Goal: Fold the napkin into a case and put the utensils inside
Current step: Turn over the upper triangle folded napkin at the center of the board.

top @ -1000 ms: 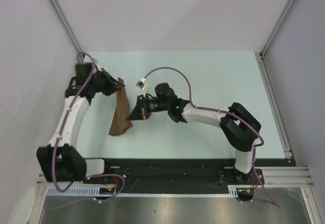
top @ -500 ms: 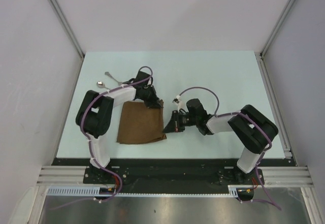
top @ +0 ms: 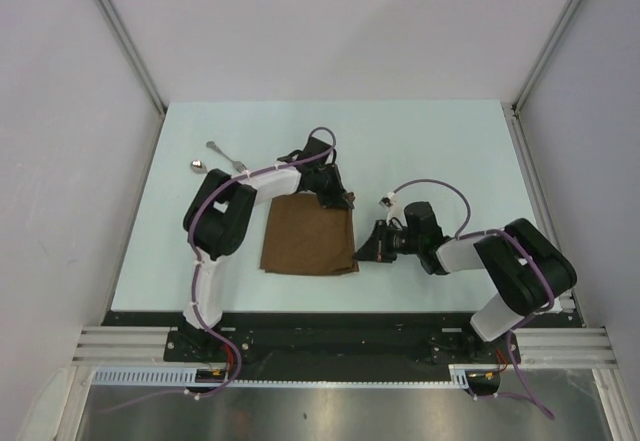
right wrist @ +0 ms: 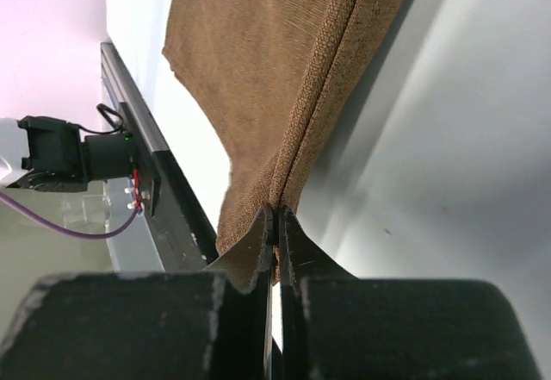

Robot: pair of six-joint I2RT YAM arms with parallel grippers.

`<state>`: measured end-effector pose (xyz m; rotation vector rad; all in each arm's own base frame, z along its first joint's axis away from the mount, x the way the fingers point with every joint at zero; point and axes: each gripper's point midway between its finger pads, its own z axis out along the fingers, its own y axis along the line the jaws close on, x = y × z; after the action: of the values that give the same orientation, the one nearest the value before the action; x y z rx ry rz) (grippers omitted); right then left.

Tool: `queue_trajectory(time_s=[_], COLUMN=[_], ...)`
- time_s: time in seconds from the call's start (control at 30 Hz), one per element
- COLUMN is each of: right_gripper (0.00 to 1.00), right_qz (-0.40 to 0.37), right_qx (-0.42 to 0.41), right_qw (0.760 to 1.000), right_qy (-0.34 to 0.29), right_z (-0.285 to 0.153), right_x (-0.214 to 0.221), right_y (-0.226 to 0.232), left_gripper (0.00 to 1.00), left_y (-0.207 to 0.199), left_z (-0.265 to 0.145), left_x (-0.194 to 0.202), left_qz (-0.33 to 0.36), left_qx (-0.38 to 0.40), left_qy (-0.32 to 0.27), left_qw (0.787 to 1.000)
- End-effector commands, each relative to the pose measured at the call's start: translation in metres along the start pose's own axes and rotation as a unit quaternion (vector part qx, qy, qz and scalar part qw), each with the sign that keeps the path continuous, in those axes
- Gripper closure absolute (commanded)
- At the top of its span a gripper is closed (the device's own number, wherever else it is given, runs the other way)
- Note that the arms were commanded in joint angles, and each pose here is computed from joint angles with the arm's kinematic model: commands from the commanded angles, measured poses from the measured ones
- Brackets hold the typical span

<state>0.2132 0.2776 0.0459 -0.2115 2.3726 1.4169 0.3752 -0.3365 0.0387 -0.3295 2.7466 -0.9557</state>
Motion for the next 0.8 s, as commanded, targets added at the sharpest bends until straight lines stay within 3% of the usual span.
queue_trajectory(time_s=[0.0,0.27,0.47,0.63,0.77], right_gripper=[1.0,1.0,1.0,0.91,0.74], right_qz=[0.052,0.055,0.075,0.078,0.07], right_qx=[-0.051,-0.011,0.005,0.017,0.038], right_qw=[0.987,0.99,0.991,0.992,0.993], right_qy=[0.142,0.133,0.113,0.1,0.084], right_z=[-0.031,-0.042,-0.051,-0.054,-0.056], right_x=[0.077,0.078,0.073,0.067,0.056], right_y=[0.012,-0.006,-0.017,-0.018,-0.019], left_gripper=[1.0,0.94,0.85,0.59,0.48], left_y=[-0.079,-0.085,-0.087,-0.099,-0.113], left_z=[-0.023,-0.002,0.005,-0.002,-0.026], left_x=[-0.113,-0.101,-0.101,-0.098,-0.095], left_qz=[0.04,0.046,0.05,0.062,0.083], left_qx=[0.103,0.102,0.096,0.113,0.124], left_qy=[-0.204,-0.18,-0.168,-0.163,-0.164], left_qw=[0.973,0.977,0.98,0.978,0.975])
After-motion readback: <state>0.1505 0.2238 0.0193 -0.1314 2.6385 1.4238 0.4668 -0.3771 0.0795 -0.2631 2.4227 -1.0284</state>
